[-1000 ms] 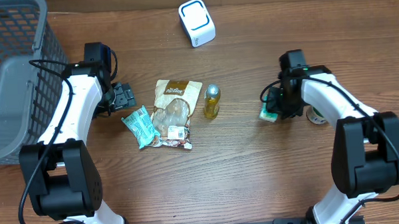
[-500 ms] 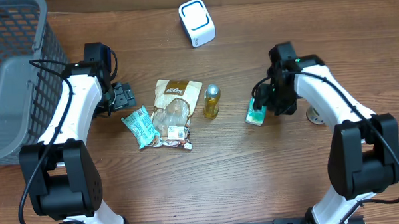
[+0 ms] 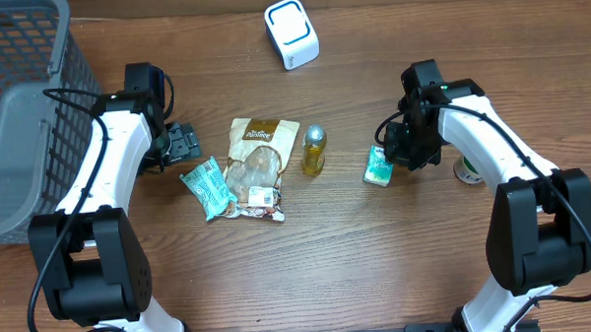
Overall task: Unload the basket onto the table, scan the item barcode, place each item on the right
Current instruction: 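Lower the right gripper over the Kleenex tissue pack and grasp it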
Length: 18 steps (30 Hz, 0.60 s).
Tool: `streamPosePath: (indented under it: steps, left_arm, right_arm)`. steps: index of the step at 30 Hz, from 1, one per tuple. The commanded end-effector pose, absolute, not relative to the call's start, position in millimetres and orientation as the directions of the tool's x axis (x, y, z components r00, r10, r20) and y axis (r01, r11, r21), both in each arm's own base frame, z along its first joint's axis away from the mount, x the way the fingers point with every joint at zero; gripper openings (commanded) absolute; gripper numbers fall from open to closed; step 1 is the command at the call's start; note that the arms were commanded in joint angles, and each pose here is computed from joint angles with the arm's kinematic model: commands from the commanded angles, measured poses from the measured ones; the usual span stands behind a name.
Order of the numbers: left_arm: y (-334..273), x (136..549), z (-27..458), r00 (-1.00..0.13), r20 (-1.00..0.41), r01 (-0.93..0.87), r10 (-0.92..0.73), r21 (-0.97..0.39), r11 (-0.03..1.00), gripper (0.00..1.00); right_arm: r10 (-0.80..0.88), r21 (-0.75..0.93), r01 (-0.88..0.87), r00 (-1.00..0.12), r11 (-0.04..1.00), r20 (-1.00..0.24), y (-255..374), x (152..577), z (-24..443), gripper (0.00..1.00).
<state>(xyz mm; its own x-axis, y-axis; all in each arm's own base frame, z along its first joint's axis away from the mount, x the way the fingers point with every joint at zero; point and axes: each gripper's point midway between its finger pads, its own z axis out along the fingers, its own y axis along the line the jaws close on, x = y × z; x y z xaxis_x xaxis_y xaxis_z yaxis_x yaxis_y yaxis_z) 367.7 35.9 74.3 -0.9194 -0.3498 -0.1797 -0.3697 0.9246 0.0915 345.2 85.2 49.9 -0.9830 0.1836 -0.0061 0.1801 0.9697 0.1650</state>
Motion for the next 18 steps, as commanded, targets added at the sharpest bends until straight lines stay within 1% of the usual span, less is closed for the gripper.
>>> streamPosePath:
  steps: [1, 2, 3, 4, 9, 18]
  left_arm:
    - [40.5, 366.9, 83.9, -0.917, -0.203, -0.368, -0.344, 0.092, 0.925, 1.00]
    - [40.5, 366.9, 83.8, -0.917, -0.203, -0.368, -0.344, 0.092, 0.925, 0.99]
    - [40.5, 366.9, 83.8, -0.917, -0.203, -0.368, -0.344, 0.092, 0.925, 1.00]
    - [40.5, 366.9, 83.9, -0.917, -0.203, -0.368, -0.344, 0.092, 0.925, 0.99]
    - [40.5, 366.9, 83.9, -0.917, -0.203, -0.368, -0.344, 0.092, 0.925, 1.00]
    - [40.5, 366.9, 83.9, -0.917, -0.203, -0.368, -0.344, 0.092, 0.925, 1.00]
  right_arm:
    - [0.182, 0.185, 0.178, -0.983, 0.966, -0.008, 87.6, 340.5, 47.3, 0.20]
    - [0.183, 0.187, 0.177, -0.983, 0.966, -0.013, 87.7, 341.2, 45.1, 0.21]
    - [0.183, 0.190, 0.176, -0.983, 0.966, -0.019, 88.0, 342.2, 43.6, 0.29]
    - [0.183, 0.190, 0.175, -0.983, 0.966, -0.023, 88.0, 342.8, 43.0, 0.34]
    - [0.182, 0.207, 0.176, -0.983, 0.962, -0.013, 90.9, 340.9, 41.8, 0.43]
    - [0.212, 0.212, 0.203, -0.977, 0.956, -0.024, 90.7, 341.5, 31.2, 0.41]
